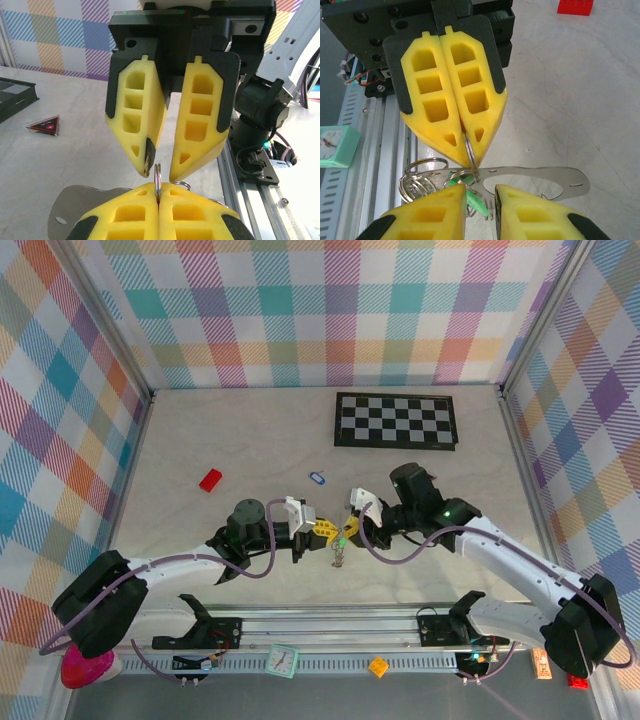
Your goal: Put the keys on the keyring
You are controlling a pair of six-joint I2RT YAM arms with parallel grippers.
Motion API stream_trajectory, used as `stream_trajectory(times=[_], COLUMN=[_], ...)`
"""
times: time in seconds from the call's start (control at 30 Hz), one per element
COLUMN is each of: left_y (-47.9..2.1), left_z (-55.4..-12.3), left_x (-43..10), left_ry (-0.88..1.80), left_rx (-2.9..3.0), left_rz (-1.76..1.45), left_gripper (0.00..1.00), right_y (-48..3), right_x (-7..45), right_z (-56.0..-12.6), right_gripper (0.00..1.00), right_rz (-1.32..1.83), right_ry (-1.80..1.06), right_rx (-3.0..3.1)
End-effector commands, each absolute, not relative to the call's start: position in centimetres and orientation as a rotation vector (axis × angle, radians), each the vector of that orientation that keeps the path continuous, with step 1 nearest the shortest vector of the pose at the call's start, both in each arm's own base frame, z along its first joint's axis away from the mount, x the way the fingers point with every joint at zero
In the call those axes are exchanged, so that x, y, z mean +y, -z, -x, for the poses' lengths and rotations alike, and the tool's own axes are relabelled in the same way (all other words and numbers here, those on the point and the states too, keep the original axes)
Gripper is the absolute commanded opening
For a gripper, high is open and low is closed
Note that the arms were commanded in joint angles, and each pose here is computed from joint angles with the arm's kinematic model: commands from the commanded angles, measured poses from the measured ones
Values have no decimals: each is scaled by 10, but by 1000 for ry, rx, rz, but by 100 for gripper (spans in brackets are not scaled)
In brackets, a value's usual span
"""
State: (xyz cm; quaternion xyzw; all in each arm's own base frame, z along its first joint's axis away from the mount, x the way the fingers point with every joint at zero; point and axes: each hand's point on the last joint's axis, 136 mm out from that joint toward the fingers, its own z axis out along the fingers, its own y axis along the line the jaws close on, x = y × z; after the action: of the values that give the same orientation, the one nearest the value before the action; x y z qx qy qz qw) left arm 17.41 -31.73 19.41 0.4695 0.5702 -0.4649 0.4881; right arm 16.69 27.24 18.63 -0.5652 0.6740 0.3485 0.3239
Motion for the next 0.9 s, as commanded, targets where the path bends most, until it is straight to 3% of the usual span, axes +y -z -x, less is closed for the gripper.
stream_trajectory(times=[0.0, 0.4, 0.57, 0.63, 0.8, 0.87], left_y=[-212, -213, -214, -215, -204, -199], left_z=[-169, -168, -169, -172, -184, -185], left_x=[-321, -322, -322, -321, -314, -312], left_ry=[1135, 1149, 1152, 1140, 1048, 1009], left_rx=[1280, 1272, 1270, 1285, 1389, 1431], left_rz=[-1172, -1179, -1168, -1146, -1113, -1140], left_gripper=[0, 0, 0, 1, 28, 30], right_y=[-210, -209, -210, -209, -203, -199], right_x=[282, 289, 293, 293, 287, 284], right_z=[-166, -164, -161, -161, -163, -165], right_gripper=[21, 15, 0, 0, 0, 0], right_rz=[1492, 1503, 1521, 1529, 1559, 1580], right_ry=[-976, -1038, -1092, -1086, -1017, -981], right_rx=[1668, 1651, 1627, 1630, 1659, 1691])
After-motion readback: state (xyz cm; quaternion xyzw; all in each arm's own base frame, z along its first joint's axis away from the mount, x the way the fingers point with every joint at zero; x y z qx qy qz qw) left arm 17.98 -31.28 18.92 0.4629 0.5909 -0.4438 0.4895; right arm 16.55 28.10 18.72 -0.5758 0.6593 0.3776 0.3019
